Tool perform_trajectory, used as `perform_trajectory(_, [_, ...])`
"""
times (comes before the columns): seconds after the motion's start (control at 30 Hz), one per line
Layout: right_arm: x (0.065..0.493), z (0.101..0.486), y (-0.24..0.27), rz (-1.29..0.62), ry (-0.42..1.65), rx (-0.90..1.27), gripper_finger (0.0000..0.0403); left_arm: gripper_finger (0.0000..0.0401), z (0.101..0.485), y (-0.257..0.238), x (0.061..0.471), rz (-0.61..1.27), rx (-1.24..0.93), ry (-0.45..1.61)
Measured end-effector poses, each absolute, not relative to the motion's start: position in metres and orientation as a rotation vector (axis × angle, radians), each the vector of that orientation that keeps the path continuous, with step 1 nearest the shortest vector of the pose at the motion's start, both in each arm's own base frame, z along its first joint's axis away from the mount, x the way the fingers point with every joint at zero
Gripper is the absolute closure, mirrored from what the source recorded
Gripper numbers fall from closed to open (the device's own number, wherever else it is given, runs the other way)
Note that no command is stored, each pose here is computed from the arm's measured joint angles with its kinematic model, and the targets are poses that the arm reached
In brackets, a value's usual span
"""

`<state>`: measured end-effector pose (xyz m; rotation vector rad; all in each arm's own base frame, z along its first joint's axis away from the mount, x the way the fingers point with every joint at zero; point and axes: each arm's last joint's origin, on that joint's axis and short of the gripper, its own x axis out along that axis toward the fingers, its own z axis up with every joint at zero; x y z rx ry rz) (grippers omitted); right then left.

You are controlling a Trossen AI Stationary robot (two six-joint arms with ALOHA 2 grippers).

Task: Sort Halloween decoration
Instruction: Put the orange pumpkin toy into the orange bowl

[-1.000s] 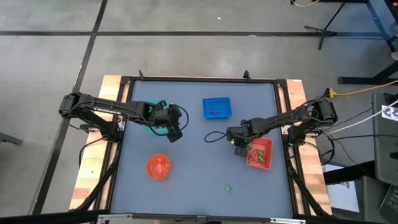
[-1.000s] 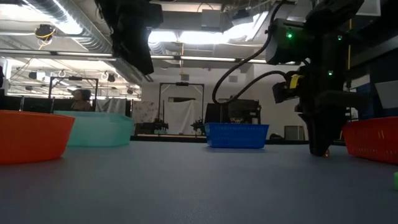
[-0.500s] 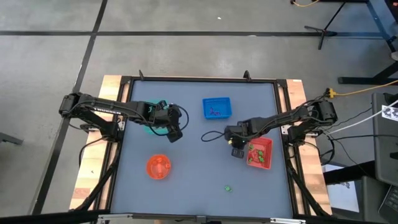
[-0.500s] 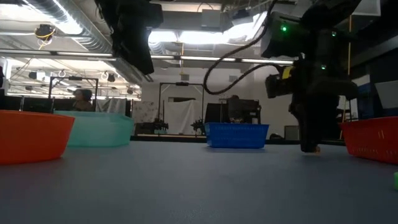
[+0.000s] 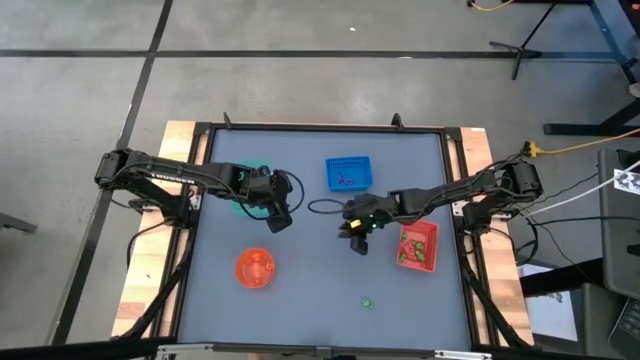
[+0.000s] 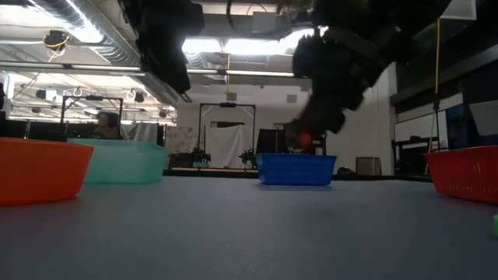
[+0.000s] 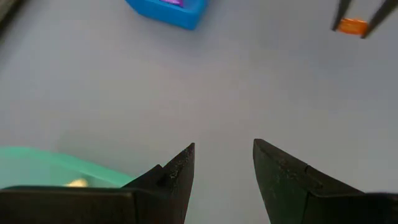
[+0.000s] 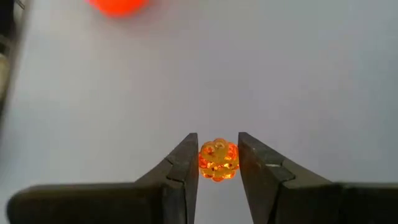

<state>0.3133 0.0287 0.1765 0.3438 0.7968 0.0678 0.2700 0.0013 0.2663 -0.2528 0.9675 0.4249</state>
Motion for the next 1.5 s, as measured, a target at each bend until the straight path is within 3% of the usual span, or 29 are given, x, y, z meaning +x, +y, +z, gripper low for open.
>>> perform_trajectory(0.2, [0.324,0.191,0.030,0.104,0.612,0.348,0.0305,0.0253,0.271,-0.007,0.265,0.305,-0.292,0.988])
perform_trajectory(0.5, [0.334,0.211,0.030,0.139,0.382,0.347,0.0306,0.0253,0.314,-0.028,0.225,0.323,-0.242,0.778])
perform_trajectory(0.87, [0.349,0.229,0.031,0.143,0.272,0.342,0.0306,0.0253,0.341,-0.055,0.185,0.341,-0.142,0.594])
perform_trajectory(1.23, [0.414,0.225,0.045,0.259,0.275,0.337,0.0306,0.0253,0.308,-0.069,0.164,0.416,-0.068,0.594])
perform_trajectory(1.5, [0.466,0.206,0.080,0.333,0.267,0.301,0.0306,0.0253,0.279,-0.060,0.131,0.439,-0.172,0.536])
